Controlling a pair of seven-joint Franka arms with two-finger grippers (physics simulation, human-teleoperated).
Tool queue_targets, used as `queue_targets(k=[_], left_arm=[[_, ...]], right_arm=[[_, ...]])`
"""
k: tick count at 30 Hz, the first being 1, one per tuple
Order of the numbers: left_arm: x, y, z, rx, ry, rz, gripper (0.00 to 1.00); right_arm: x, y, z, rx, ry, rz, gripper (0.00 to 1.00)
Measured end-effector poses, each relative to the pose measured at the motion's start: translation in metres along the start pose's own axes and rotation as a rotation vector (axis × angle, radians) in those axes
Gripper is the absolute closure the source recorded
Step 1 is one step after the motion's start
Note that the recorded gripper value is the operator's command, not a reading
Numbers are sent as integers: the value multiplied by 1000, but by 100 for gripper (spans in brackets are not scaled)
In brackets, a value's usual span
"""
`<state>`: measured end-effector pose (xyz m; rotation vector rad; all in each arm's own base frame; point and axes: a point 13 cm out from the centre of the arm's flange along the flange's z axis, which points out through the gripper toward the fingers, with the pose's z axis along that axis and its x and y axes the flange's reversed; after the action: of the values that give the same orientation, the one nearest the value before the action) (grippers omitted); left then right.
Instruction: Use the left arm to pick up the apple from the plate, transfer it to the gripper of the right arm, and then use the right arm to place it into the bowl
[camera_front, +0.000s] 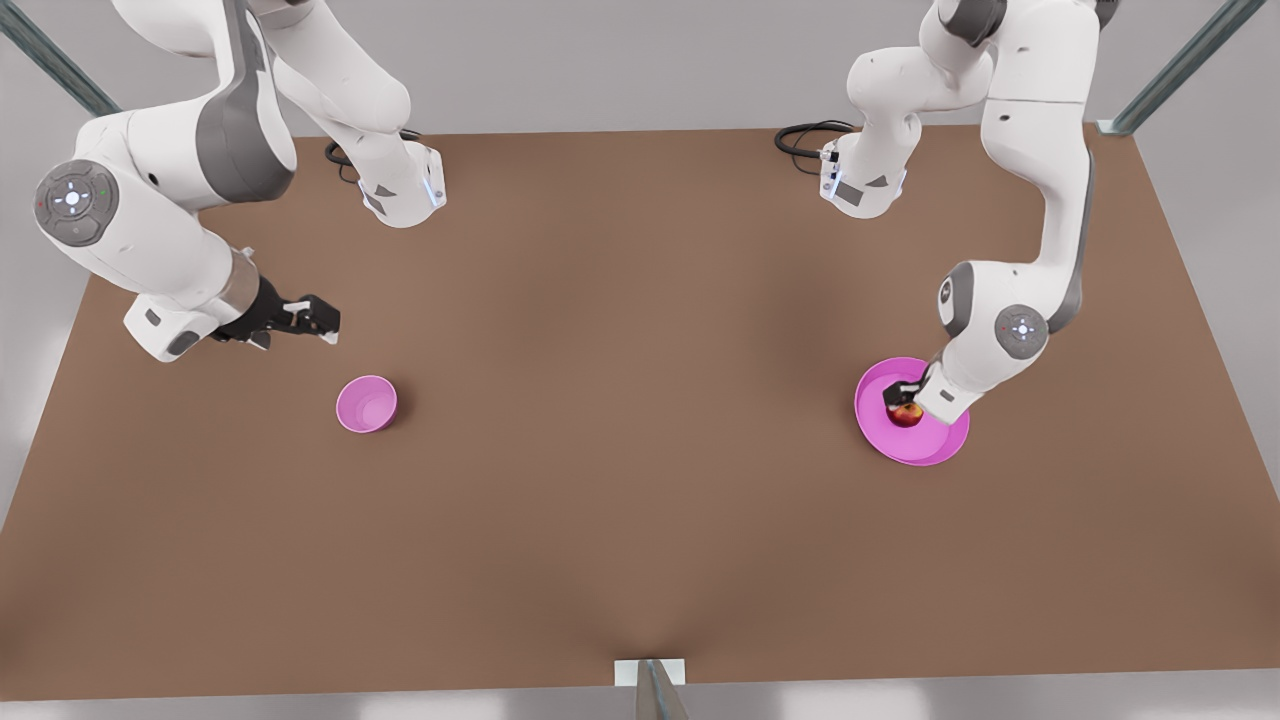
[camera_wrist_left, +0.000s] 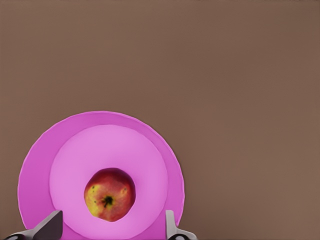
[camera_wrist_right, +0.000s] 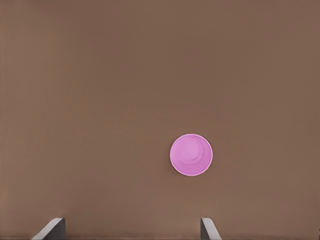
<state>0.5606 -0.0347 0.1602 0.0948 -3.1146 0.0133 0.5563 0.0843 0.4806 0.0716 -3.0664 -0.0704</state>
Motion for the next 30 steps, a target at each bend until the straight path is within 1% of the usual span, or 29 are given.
queue_targets(k=[2,7,10,16,28,29,30], left_arm=[[-3,8,7,2,-7,-13,0],[5,13,32,3,16,-15,0],[10,12,43,4,30,-12,0],[16,16,66,4,64,-14,0],[15,25,101,10,94,-27,0],[15,25,102,10,94,-27,2],[15,25,104,10,96,-27,10]], right_arm=[[1,-12,-5,7,-5,12,0],[-5,-79,-7,58,-16,121,0],[-8,-99,-5,62,-15,147,0],[-15,-80,7,66,-3,98,0],[-16,-80,-1,64,-20,82,0],[-16,-76,-2,64,-22,75,0],[-16,-73,-3,64,-23,69,0]])
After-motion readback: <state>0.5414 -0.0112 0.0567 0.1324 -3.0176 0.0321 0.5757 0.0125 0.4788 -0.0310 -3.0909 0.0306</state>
